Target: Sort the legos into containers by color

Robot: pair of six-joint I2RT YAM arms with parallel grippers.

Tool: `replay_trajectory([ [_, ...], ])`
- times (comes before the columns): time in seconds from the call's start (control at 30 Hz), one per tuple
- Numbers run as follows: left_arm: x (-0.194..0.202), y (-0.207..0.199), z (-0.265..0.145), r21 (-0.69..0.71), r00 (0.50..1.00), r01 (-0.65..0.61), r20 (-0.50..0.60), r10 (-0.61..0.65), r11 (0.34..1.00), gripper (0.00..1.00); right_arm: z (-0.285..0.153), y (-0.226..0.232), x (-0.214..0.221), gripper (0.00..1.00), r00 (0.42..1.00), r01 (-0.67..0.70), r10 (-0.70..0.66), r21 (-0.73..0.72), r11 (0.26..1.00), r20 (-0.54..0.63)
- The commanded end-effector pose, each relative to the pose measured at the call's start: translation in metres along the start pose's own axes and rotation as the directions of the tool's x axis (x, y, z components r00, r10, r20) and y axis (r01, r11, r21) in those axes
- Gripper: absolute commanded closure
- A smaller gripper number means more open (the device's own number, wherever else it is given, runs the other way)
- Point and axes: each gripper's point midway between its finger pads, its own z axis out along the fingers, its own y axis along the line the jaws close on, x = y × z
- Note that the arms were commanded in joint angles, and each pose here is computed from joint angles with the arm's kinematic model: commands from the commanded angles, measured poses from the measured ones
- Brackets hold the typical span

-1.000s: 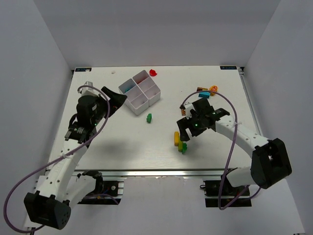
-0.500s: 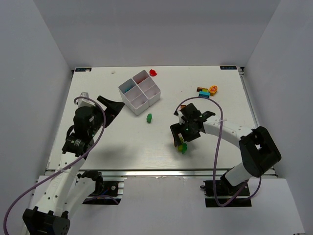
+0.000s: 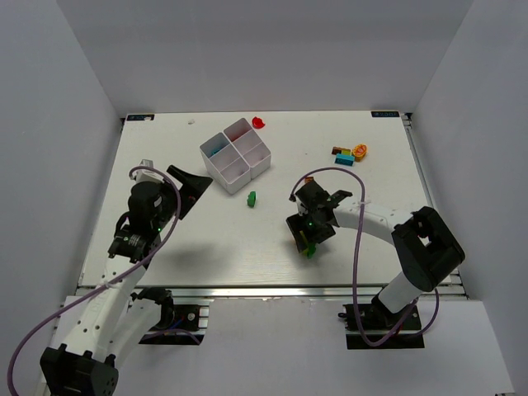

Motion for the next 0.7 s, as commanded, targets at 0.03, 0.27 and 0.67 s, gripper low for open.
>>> replay_trajectory([
  [0.03, 0.003, -0.006, 0.002, 0.042, 1.000, 0.018, -0.011, -0.017, 0.999, 0.02, 0.000, -0.005, 0.006, 0.27, 1.000, 0.008, -0.007, 0.030, 1.000, -0.009],
  [0.27, 0.005, -0.010, 0.002, 0.058, 0.999, 0.037, -0.026, -0.036, 0.998, 0.02, 0.002, 0.004, 0.002, 0.43, 1.000, 0.027, -0.027, -0.023, 0.999, -0.007],
  [0.67, 0.033, -0.018, 0.013, 0.107, 0.979, 0.086, -0.192, -0.064, 0.991, 0.02, -0.023, 0.000, -0.032, 0.71, 0.977, 0.132, -0.134, 0.019, 0.991, 0.165],
])
